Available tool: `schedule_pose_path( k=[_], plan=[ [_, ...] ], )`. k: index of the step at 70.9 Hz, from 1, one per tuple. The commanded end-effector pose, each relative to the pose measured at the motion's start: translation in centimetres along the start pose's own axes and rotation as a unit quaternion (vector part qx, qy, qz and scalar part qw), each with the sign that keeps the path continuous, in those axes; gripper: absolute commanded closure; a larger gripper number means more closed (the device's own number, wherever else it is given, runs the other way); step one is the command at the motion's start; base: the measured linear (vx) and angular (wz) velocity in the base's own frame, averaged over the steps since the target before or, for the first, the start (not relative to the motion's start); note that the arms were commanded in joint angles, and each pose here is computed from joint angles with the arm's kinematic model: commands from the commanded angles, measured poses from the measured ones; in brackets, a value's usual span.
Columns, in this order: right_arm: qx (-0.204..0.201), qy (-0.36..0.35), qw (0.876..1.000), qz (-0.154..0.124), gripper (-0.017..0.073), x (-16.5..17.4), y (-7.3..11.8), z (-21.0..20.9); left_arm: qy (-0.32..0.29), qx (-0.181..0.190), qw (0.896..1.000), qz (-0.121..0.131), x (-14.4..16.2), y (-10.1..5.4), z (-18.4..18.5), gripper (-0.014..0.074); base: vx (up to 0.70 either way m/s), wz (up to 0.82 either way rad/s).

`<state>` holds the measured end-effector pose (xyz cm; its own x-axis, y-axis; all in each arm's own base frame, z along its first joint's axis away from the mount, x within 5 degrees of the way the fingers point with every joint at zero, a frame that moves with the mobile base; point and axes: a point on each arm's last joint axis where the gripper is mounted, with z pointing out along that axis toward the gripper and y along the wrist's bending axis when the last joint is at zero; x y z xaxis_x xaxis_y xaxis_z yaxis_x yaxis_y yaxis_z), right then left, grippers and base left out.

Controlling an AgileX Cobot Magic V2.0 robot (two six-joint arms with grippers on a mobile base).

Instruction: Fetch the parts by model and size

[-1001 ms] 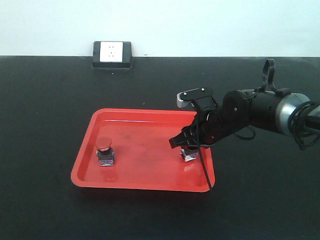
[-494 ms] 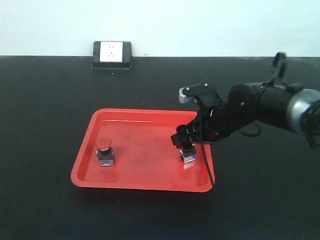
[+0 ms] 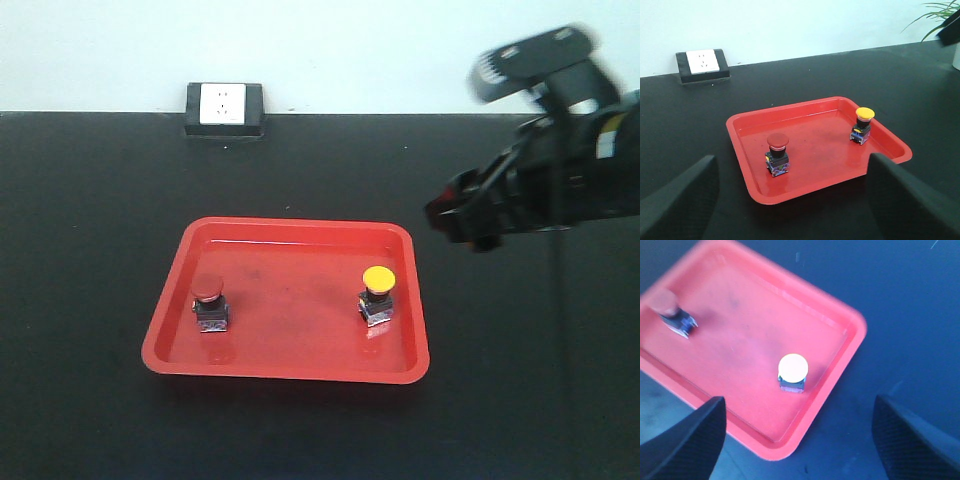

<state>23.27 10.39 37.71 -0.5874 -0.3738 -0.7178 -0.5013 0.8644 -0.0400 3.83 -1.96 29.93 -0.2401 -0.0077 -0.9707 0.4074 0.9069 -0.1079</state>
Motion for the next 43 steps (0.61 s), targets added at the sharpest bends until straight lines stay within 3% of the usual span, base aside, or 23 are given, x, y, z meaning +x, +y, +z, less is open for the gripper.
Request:
schedule_pose_path(
  k=[1, 19, 43],
  plan=[
    [0.015, -0.078, 0.997, -0.006, -0.0015, -0.2, 0.1, -4.8, -0.041, 0.009, 0.999, -0.005, -1.3, -0.2, -0.2, 0.0017, 0.00, 0.00],
    [0.032, -0.194, 0.980, -0.010, -0.0015, 5.8, 1.2, -10.8, -0.041, 0.009, 0.999, -0.005, -1.3, -0.2, -0.2, 0.0017, 0.00, 0.00],
    [0.030, -0.317, 0.948, 0.008, -0.0015, 17.1, 2.7, -10.9, -0.041, 0.009, 0.999, -0.005, -1.3, -0.2, -0.2, 0.0017, 0.00, 0.00]
  ],
)
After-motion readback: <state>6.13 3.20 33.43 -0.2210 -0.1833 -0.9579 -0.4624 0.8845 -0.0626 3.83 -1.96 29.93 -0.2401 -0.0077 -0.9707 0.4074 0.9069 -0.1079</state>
